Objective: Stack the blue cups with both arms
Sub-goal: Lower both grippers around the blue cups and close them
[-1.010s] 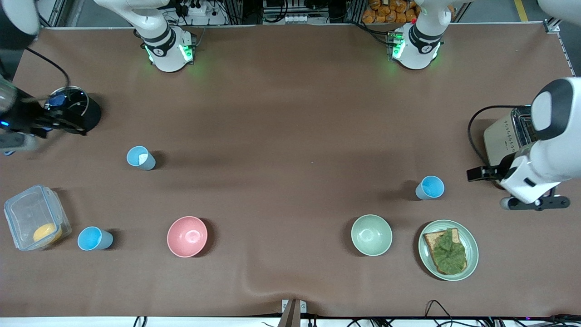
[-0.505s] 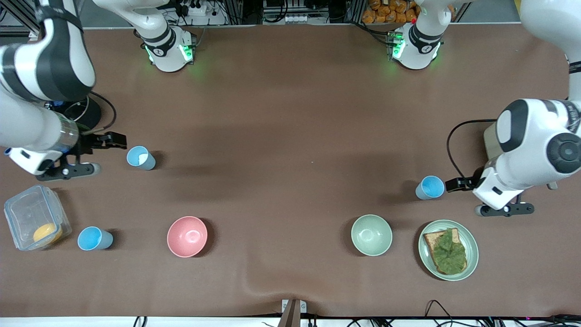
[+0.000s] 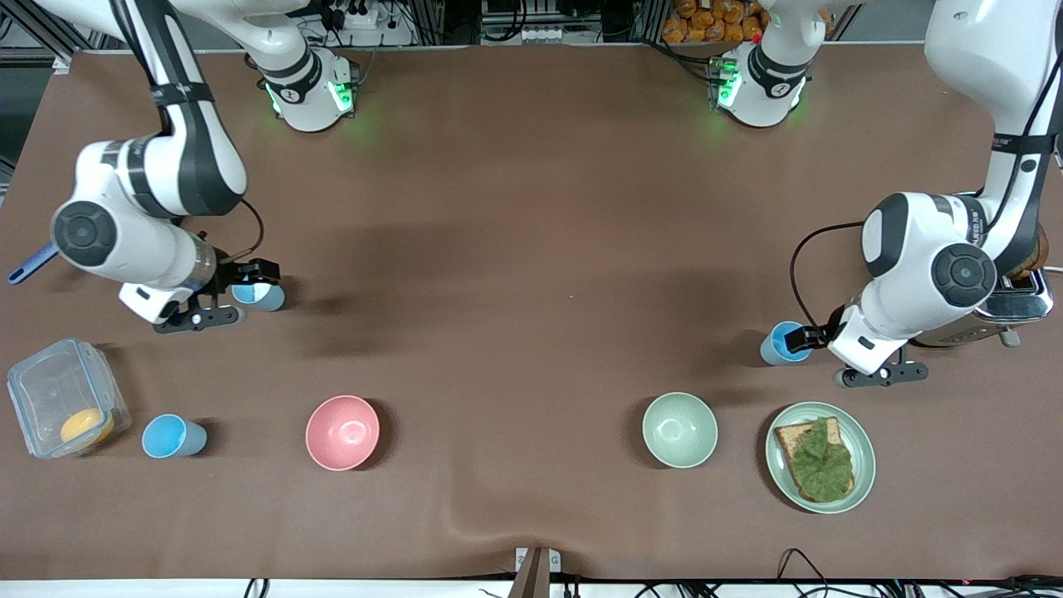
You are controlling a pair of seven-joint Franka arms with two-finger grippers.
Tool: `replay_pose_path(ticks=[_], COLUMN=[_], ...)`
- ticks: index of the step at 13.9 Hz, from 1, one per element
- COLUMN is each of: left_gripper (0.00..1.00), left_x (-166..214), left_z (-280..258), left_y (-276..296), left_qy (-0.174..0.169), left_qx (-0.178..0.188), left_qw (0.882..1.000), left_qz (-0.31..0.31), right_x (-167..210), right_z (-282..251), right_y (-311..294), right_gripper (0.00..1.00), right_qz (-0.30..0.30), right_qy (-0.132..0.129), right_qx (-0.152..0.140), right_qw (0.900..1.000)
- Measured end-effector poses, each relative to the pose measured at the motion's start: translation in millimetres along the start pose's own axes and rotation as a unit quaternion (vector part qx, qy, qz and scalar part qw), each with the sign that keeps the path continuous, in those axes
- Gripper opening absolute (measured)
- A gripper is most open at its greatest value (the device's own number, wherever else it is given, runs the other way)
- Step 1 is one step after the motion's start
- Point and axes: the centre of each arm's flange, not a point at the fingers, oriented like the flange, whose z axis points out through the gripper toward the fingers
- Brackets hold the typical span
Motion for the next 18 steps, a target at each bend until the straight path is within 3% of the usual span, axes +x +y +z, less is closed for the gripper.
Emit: replay_pose_path(ticks=[3, 7, 16, 17, 18], left_gripper=[1.0, 1.0, 1.0, 0.96, 0.96], left_x=[-3, -7, -6, -6, -6], left_z=[8, 27, 57, 60, 63], left_y=[-13, -15, -13, -13, -13], left_qy=[-0.006, -0.016, -0.023, -0.023, -0.024], left_qx=[0.001, -0.001, -0.006, -0.007, -0.008], left_qw=[1.0, 1.0, 0.999, 0.999, 0.999], left_qz=[-0.009, -0.026, -0.029, -0.029, -0.029], right_x=[-8, -14, -12, -12, -12], right_z=[23, 58, 101, 104, 106], right_y=[-1, 0, 4, 6, 8], right_gripper=[1.0, 1.0, 1.0, 1.0, 0.93], right_qz=[0.0, 0.001, -0.004, -0.004, -0.003], right_qy=[-0.01, 0.004, -0.011, -0.013, -0.015], right_qx=[0.001, 0.0, -0.005, -0.006, -0.006], right_qw=[1.0, 1.0, 1.0, 1.0, 1.0])
